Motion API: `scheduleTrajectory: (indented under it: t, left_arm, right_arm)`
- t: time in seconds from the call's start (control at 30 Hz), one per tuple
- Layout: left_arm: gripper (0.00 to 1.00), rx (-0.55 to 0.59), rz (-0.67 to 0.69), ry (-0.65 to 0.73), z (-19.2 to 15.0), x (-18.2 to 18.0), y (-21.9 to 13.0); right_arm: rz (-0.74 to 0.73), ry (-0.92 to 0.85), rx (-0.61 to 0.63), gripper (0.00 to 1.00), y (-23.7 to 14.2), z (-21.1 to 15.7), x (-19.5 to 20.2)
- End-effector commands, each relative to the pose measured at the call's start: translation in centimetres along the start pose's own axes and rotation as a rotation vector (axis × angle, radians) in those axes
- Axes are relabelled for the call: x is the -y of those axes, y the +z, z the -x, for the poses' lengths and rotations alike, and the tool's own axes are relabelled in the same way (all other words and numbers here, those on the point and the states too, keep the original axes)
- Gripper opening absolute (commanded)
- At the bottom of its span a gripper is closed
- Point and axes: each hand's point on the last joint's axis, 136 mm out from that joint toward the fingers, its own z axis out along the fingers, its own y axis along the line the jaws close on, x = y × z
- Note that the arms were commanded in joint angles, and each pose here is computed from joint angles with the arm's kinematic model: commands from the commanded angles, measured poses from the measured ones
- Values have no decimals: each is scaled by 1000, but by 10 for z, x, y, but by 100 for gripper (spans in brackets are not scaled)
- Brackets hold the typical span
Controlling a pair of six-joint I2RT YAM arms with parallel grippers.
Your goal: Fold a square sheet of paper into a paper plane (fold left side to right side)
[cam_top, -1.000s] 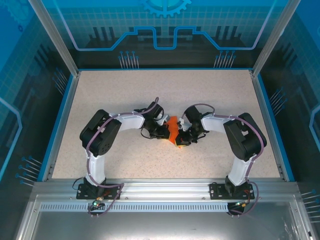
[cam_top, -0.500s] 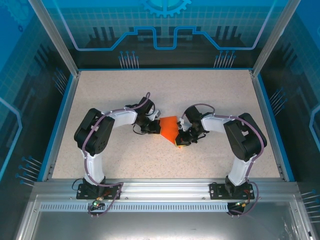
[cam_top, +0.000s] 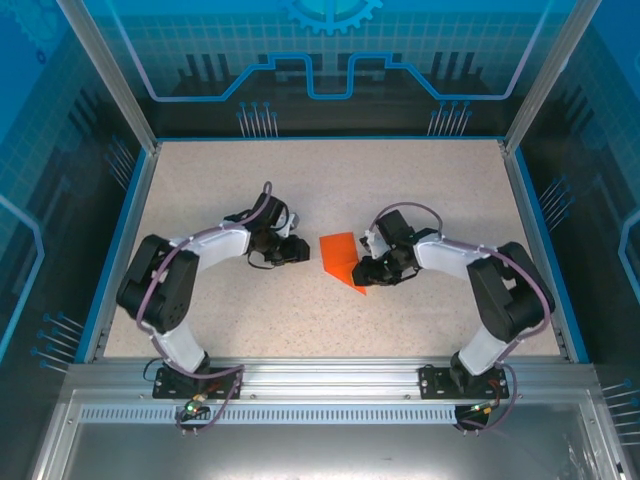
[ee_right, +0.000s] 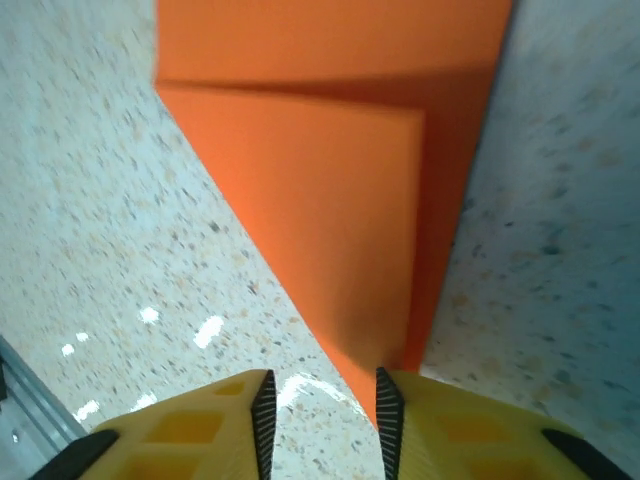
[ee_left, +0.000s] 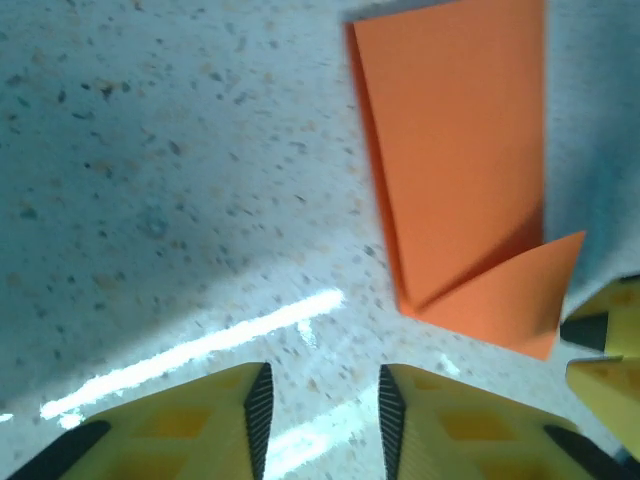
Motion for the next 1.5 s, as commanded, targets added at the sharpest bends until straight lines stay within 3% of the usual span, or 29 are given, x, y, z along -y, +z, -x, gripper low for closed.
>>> scheduleTrajectory:
  t: [0.0, 0.1, 0.23, 0.77, 1.1, 1.23, 1.47]
  left_arm:
    - [42, 45, -92, -81, 1, 17, -11]
    - [47, 35, -170, -142, -4, 27, -7]
    - [50, 4, -215, -180, -11, 35, 7]
    - [52, -96, -222, -214, -25, 47, 47]
    - [41, -113, -245, -198, -21, 62, 58]
    - [32, -112, -251, -195, -19, 66, 57]
    - [25, -99, -265, -185, -12, 73, 52]
  right_arm:
    - [-106, -63, 94, 48, -18, 16, 12]
    - [-140, -100, 130, 56, -22, 33, 14]
    - [-102, -119, 121, 58, -11, 41, 8]
    - [-202, -75, 122, 47, 3, 48, 34]
    - [-214, -82, 127, 46, 0, 46, 35]
    - [-214, -91, 151, 47, -5, 45, 34]
    - [-234, -151, 217, 54, -25, 35, 28]
